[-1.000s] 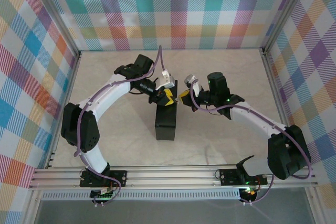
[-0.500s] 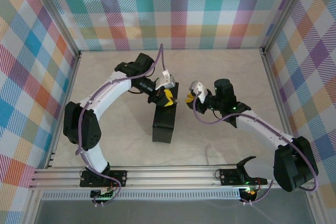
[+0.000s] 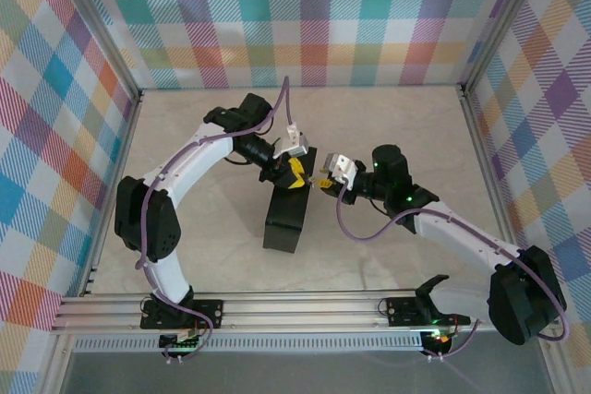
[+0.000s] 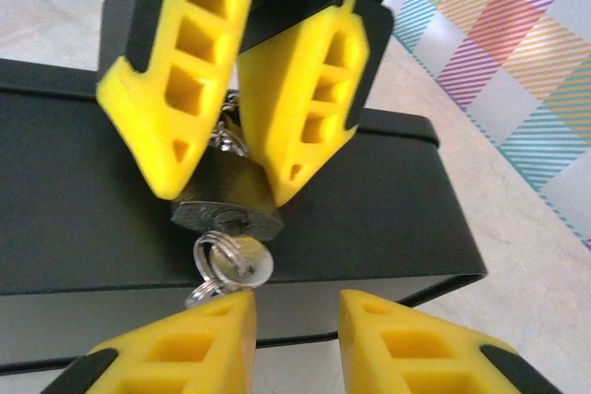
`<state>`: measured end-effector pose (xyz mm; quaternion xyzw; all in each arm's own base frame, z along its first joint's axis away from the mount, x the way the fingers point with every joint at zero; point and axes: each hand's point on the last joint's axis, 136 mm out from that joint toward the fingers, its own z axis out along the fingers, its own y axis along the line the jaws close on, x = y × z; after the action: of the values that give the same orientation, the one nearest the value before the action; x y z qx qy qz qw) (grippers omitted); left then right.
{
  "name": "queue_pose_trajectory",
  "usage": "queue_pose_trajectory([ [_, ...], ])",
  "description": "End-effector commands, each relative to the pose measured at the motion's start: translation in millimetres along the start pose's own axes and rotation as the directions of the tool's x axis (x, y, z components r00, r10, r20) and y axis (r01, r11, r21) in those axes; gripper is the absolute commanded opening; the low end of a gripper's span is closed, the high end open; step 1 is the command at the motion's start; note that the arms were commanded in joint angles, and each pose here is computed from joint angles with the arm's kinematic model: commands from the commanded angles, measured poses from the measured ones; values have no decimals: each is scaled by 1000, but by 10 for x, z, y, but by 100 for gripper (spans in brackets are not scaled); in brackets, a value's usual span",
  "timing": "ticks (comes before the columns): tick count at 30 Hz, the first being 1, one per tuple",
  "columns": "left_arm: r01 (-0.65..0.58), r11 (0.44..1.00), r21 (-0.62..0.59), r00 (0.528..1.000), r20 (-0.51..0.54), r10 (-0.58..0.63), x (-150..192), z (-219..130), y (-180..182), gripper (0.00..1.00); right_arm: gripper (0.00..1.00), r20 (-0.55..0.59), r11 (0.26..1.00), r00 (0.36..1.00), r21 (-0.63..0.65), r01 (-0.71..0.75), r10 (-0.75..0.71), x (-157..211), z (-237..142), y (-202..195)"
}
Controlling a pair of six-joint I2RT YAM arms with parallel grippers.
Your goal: Unlock the padlock with the key
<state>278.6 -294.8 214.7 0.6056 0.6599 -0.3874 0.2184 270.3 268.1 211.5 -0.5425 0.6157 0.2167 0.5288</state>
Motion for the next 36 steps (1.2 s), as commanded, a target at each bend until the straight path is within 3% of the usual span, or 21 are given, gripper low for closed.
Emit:
queue_pose_trajectory([
  [1, -1, 999, 40, 998, 62, -1, -177, -101, -99, 11, 29, 46, 998, 998, -36, 50, -48, -185, -41, 52],
  [10, -1, 999, 42, 998, 64, -2, -184, -106, -116, 11, 31, 59, 997, 996, -29, 66, -64, -257, 40, 22],
  [20, -4, 999, 44, 998, 69, 1, -186, -109, -132, 11, 25, 56, 996, 996, -55, 77, -74, -277, 114, 41],
  [23, -5, 999, 47, 998, 70, 1, -184, -107, -135, 11, 19, 66, 995, 995, -60, 82, -78, -312, 127, 54],
  [28, -6, 999, 43, 998, 68, 3, -179, -101, -124, 10, 0, 52, 993, 996, -88, 72, -68, -294, 135, 90],
  [32, -7, 999, 33, 998, 66, 5, -176, -99, -105, 10, 0, 50, 990, 999, -137, 28, -22, -336, 84, 175],
  [36, -10, 1000, 9, 998, 63, 10, -156, -86, -73, 10, 0, 54, 956, 990, -273, -112, 131, -501, -7, 351],
])
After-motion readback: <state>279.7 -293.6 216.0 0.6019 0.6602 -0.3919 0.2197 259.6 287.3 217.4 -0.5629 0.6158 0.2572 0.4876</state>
